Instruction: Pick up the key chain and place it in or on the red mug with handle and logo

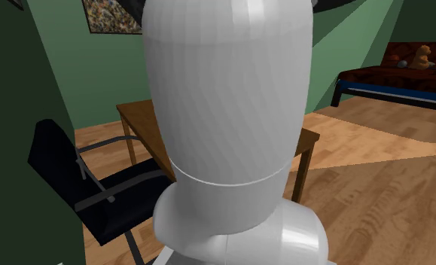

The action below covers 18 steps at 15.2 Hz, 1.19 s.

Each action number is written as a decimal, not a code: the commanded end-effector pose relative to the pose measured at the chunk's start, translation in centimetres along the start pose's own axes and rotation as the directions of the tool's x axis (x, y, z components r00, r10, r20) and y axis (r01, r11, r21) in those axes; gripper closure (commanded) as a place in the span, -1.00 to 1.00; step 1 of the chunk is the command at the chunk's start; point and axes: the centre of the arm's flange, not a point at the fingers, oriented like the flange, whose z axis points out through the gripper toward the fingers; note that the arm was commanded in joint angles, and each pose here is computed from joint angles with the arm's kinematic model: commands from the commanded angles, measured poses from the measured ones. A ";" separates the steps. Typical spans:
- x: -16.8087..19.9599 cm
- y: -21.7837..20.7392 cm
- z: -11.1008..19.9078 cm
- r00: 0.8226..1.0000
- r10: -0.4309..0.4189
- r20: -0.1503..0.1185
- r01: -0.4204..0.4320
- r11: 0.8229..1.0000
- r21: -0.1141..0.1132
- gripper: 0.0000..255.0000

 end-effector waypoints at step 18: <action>8.4 -3.6 12.5 0.975 -0.218 0.040 0.217 0.976 0.030 -1.00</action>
